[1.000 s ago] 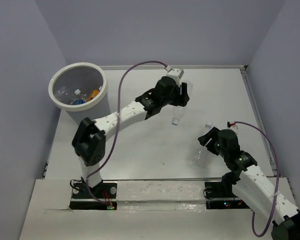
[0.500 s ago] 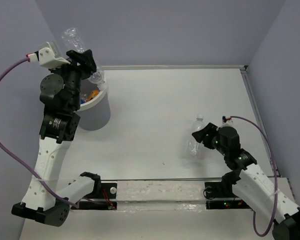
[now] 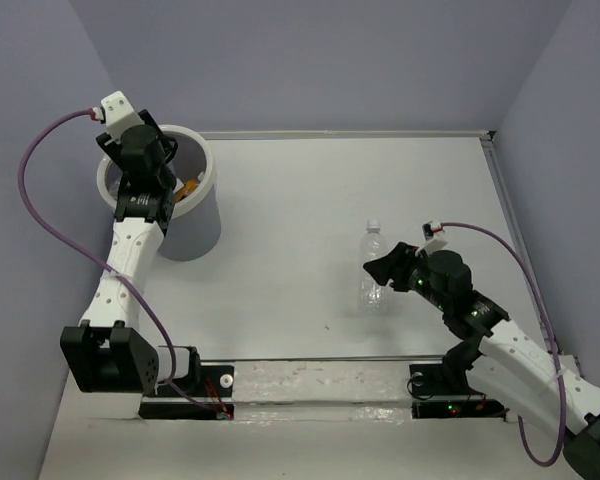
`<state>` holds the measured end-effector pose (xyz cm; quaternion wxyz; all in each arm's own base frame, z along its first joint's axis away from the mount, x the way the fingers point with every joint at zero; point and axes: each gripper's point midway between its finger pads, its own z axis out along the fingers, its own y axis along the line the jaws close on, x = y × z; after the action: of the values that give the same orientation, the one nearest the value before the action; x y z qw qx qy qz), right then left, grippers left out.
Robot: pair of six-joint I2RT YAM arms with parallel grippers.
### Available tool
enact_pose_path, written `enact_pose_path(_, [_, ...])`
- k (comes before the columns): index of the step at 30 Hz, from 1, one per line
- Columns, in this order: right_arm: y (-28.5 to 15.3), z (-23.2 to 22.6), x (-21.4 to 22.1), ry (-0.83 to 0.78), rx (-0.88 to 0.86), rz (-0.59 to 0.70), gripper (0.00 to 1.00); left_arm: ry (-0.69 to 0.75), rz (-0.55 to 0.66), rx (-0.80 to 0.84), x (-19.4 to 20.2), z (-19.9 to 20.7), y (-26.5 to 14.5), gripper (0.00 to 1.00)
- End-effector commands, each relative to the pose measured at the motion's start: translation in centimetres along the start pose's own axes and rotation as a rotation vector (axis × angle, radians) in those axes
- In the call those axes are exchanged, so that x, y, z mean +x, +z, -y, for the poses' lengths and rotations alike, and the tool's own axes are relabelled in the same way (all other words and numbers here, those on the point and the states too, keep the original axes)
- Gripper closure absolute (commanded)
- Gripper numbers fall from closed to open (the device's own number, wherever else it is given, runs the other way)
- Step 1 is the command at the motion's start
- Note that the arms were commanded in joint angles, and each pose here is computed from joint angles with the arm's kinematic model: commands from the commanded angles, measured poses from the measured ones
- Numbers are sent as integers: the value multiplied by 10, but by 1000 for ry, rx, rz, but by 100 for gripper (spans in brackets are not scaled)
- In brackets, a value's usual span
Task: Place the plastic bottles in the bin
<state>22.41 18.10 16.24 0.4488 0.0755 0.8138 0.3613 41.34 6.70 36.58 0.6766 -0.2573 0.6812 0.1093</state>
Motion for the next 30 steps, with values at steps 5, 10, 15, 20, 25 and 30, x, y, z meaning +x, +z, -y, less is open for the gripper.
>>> enact_pose_path(5, [7,-73,-35,-90,-173,106,60,-26,277,-198,-41,-41,4,32])
enact_pose_path(10, [11,-111,-53,-113,-251,147,60,-76,292,-122,-28,-37,-5,5])
enact_pose_path(15, [28,-159,-72,-193,-321,178,60,-168,330,0,-53,-24,-34,1])
enact_pose_path(20, [47,-217,-95,-263,-405,231,60,-278,322,172,-86,-3,-69,1])
enact_pose_path(25, [67,-286,-113,-337,-522,283,61,-351,228,393,-95,11,-127,1])
enact_pose_path(30, [89,-343,-122,-405,-619,329,61,-367,147,594,-82,9,-196,1])
